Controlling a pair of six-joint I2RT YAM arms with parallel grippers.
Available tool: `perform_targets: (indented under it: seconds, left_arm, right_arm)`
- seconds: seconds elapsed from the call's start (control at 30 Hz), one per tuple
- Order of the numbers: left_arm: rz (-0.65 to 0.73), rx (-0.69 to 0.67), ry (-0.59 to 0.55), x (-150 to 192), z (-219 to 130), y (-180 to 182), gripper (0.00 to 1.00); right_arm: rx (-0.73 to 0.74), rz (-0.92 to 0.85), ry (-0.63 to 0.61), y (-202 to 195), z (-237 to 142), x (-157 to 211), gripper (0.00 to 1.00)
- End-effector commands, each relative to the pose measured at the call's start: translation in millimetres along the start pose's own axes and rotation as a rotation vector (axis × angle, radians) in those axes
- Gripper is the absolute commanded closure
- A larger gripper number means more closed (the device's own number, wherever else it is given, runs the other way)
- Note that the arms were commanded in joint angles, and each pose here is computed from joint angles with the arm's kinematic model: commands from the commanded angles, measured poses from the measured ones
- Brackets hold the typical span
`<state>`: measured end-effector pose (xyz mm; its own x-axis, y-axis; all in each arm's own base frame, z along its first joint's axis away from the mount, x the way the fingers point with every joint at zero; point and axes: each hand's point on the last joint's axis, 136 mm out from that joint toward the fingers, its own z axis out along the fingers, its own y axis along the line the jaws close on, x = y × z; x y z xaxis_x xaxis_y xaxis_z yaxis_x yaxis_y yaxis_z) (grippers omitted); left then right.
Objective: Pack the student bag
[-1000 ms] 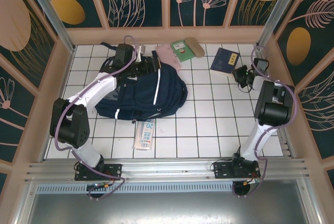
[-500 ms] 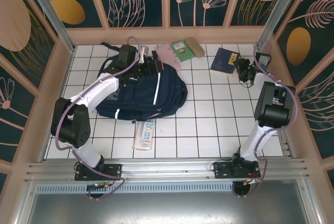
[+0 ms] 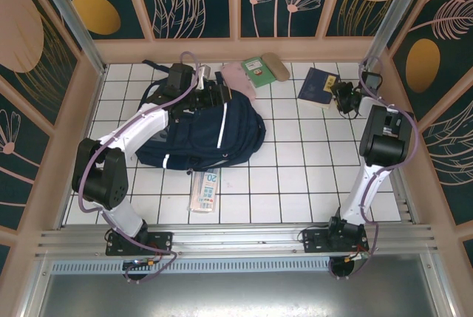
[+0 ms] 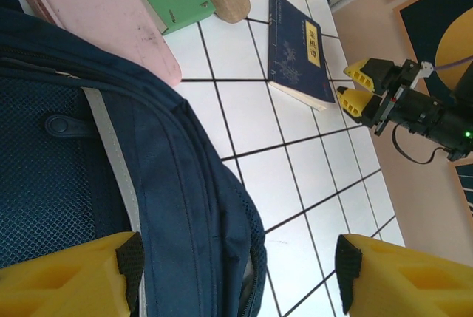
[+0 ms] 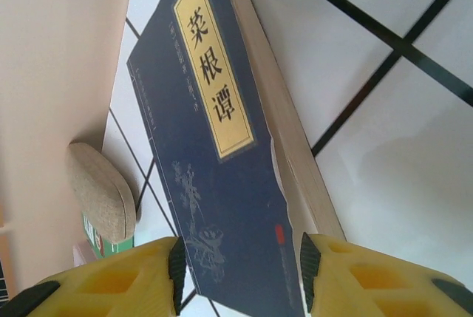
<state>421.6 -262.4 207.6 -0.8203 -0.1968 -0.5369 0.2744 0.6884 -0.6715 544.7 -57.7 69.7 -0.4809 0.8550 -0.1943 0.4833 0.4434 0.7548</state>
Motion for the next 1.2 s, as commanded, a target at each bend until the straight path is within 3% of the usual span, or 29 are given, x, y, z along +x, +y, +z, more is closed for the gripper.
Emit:
perform_targets:
  seconds: [0.0,0.33,0.73,1.17]
  left_arm:
    - [0.032,0.003,-0.015,-5,-5,-6,0.30]
    - [0.033,0.004,-0.013,-5,-5,-5,0.29]
    - [0.034,0.004,-0.009,-4,-4,-5,0.29]
    - [0.035,0.006,-0.011,-5,-4,-6,0.29]
  right_arm:
    - [-0.003,0.029,0.023,-2,8,-2,0.54]
    - [-0.035,0.032,0.042,0,20,-1,0.57]
    - [-0.049,-0.012,0.076,12,29,10,0.80]
    - [-0.042,-0.041,0.112,16,30,20,0.77]
